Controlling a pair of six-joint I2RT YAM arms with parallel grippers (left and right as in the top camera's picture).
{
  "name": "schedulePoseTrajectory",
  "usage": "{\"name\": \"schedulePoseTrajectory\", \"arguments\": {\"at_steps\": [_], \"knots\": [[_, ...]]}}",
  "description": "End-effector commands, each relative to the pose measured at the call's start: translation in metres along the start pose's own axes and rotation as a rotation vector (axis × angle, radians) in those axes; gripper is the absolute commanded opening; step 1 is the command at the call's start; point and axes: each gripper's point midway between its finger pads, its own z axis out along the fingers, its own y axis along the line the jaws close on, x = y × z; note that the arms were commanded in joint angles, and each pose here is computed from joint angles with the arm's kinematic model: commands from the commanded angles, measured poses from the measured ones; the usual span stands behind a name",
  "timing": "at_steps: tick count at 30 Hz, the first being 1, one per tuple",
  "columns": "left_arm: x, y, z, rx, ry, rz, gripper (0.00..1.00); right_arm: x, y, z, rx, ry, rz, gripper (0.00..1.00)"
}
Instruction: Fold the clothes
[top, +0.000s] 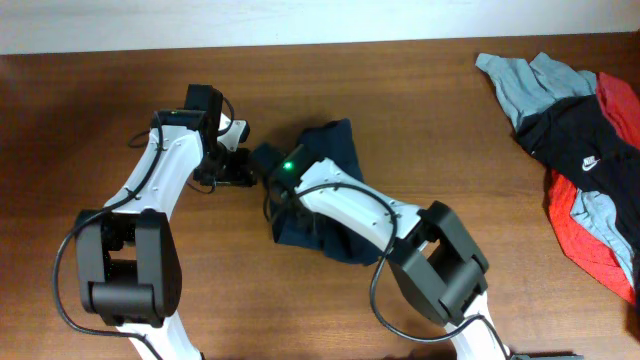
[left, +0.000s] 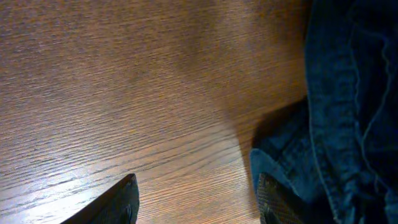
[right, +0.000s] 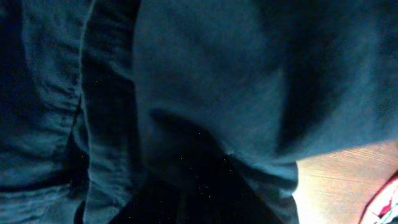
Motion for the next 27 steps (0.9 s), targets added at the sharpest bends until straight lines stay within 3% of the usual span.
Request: {"name": "schedulePoseTrajectory", "arguments": {"at_steps": [1,9,18,23,27], "knots": [[-0.002,0.010,0.000,-0.052,0.002,0.007,0.61,0.001,0.021,0.006,-0.007,-0.003,-0.002,0.07],[-0.023,0.044,-0.024,-0.058,-0.080,-0.079,0.61,0.010,0.042,0.029,0.009,0.032,-0.070,0.13],[-0.079,-0.018,-0.078,0.220,-0.314,0.277,0.68,0.022,0.076,0.026,0.028,0.006,-0.300,0.24],[-0.088,-0.013,-0.084,0.192,-0.346,0.293,0.68,0.021,0.072,0.022,0.084,-0.009,-0.357,0.39],[-0.089,-0.003,-0.085,0.172,-0.350,0.275,0.68,0.017,0.057,-0.002,0.106,-0.040,-0.348,0.41]]}}
